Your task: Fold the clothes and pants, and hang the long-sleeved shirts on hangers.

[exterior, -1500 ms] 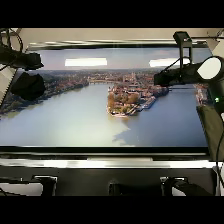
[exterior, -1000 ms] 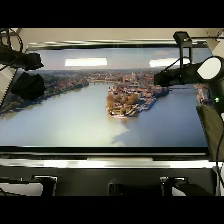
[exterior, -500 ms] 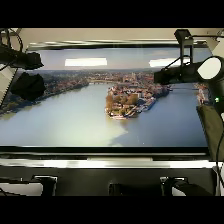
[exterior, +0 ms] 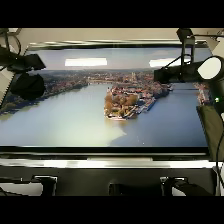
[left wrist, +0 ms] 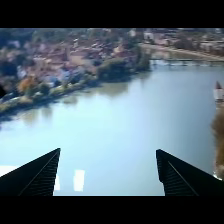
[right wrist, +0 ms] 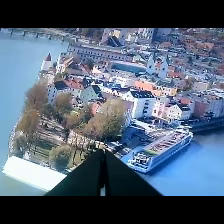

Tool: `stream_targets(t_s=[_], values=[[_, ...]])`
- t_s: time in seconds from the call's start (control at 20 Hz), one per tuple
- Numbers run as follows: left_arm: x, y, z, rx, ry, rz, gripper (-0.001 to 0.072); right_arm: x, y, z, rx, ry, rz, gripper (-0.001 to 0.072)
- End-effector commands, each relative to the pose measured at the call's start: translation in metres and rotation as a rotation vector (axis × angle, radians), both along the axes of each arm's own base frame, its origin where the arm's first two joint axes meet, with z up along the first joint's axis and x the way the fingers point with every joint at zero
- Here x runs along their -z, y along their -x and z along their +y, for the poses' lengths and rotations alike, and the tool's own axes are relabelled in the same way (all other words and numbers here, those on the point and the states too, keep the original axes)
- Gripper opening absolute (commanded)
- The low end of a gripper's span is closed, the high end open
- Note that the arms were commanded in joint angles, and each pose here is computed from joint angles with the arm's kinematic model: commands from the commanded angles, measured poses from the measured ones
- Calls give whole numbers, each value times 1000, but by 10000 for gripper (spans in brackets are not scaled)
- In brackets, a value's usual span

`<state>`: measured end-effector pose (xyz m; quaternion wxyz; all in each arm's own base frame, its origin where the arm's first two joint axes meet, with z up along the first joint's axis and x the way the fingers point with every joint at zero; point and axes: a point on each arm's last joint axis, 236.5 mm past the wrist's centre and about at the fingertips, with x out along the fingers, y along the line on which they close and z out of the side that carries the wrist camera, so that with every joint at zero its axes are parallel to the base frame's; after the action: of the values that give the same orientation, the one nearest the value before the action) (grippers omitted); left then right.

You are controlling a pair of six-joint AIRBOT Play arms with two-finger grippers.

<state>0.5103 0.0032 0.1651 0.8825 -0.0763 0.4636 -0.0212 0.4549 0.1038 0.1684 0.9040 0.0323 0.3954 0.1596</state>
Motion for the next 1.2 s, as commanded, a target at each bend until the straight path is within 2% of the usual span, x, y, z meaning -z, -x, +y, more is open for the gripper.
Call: stream_targets(t_s=[0.0,0.15,0.3,0.6,0.65,0.8,0.85,0.9,0.95,1.0,1.1,1.15], values=[[28,11,78,-256,-90,76,711,4,7,3,10,-27,45,165],[56,3,133,-351,-96,41,711,12,17,4,-5,-17,97,165],[108,4,173,-480,-45,105,711,13,17,4,-5,-17,98,165],[193,-34,181,-470,-3,118,710,14,19,4,-8,-16,109,171],[201,-40,182,-470,-3,105,710,16,22,5,-12,-16,121,213],[227,-56,184,-475,8,77,708,20,28,5,4,-31,163,231],[234,-59,186,-478,8,71,694,20,28,6,22,-46,170,270],[239,-62,187,-482,10,61,590,19,28,7,31,-59,175,275],[241,-67,189,-486,9,38,531,19,29,8,29,-67,176,275],[241,-73,191,-495,13,16,440,18,29,10,25,-76,177,275],[242,-77,191,-494,13,4,135,16,30,16,18,-101,180,275],[243,-76,191,-494,13,8,37,16,30,17,18,-111,183,275]])
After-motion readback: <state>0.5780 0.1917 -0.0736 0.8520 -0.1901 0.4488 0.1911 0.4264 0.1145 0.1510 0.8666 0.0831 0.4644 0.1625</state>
